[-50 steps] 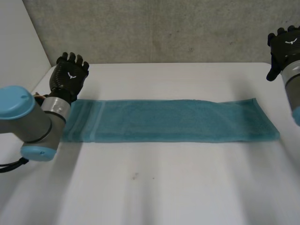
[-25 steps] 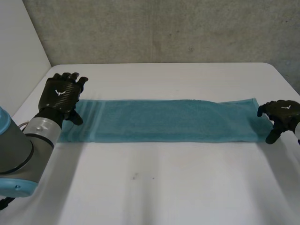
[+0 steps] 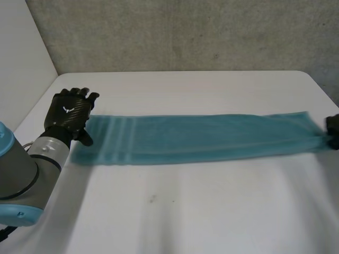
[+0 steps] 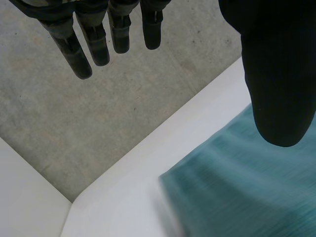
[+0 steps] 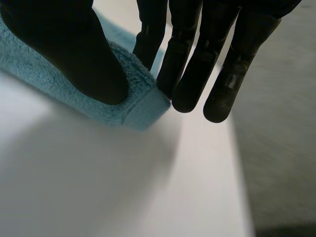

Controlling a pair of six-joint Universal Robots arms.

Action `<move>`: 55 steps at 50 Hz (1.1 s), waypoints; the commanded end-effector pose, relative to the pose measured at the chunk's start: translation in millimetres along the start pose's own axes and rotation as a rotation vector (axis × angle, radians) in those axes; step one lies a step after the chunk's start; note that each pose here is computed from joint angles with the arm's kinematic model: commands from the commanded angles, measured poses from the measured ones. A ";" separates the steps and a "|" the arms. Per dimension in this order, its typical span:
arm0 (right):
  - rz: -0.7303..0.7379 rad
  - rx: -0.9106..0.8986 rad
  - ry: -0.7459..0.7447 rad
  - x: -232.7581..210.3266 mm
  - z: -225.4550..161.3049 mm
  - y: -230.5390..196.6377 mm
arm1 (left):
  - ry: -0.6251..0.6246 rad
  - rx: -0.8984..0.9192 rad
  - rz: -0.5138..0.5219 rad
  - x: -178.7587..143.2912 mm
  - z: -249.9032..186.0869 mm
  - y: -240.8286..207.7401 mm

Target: Fold the laundry

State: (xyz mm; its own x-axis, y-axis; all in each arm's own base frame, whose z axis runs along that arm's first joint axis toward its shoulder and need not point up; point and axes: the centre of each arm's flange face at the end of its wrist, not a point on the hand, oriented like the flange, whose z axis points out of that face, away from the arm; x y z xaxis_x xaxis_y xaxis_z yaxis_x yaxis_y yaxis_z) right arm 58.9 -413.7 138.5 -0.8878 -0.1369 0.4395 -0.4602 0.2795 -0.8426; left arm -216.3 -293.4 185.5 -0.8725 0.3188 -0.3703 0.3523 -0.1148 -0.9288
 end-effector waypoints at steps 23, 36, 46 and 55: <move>-0.213 0.660 -0.347 -197.6 -125.0 -182.8 | -0.062 0.001 0.002 -8.0 -3.7 -7.4; -0.284 0.744 -0.732 -356.7 -198.5 -120.3 | -0.064 -0.002 0.001 -8.3 -4.5 -6.5; -0.250 0.666 -0.591 -311.7 -190.3 -144.3 | -0.040 0.024 0.001 -1.1 -3.0 -12.3; 0.028 0.318 -0.469 -209.7 -152.2 -131.1 | 0.149 0.140 -0.014 68.0 -1.4 -42.5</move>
State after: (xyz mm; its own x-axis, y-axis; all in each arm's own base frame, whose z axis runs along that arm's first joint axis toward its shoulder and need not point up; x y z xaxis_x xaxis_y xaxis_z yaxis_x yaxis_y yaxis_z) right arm 364.0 -258.0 201.1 -0.6434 -0.6022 0.4726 -0.3950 -0.2678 -0.8788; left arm -242.4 -282.4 201.5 -0.8665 0.3400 -0.3655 0.3212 -0.1806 -0.9296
